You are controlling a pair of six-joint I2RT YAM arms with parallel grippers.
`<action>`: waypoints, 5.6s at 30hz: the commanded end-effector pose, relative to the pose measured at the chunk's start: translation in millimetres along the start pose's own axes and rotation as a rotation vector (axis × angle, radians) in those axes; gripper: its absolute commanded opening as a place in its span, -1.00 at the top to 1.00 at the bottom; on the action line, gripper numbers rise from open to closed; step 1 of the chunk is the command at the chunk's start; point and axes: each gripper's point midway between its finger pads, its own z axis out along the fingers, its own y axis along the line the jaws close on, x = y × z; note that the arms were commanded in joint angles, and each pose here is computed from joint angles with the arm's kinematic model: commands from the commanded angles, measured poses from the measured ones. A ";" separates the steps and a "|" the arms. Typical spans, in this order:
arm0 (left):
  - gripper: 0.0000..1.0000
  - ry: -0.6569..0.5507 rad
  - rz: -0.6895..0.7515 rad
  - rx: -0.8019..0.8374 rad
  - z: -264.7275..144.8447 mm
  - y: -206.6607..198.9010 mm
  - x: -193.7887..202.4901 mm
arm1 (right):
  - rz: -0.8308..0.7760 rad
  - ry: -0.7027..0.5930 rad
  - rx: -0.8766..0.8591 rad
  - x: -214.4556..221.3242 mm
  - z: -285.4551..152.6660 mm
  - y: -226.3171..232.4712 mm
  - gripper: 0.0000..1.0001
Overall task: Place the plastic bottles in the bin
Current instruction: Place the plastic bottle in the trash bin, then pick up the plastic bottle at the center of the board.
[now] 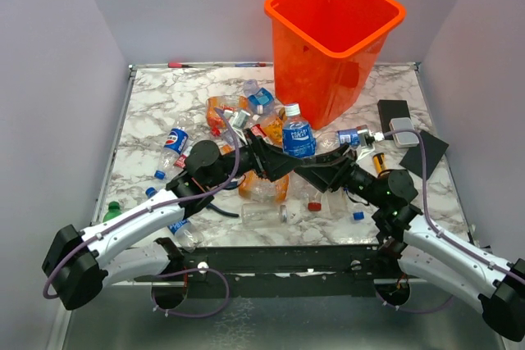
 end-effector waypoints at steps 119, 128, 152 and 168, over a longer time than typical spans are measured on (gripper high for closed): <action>-0.98 -0.494 0.450 -0.807 -191.8 96.0 -65.2 | -0.568 -0.342 0.974 -355.5 107.0 -160.5 0.80; -0.98 -0.467 0.456 -0.805 -186.9 98.4 -61.3 | -0.525 -0.243 0.858 -343.1 121.9 -142.9 -0.36; -0.98 -0.144 0.500 -0.737 -132.3 117.4 -12.3 | -0.048 0.209 0.642 -32.6 -74.7 -87.2 -0.35; -0.98 -0.136 0.467 -0.693 -127.8 111.3 -7.5 | 0.160 0.043 1.473 13.2 -203.7 -194.5 -0.38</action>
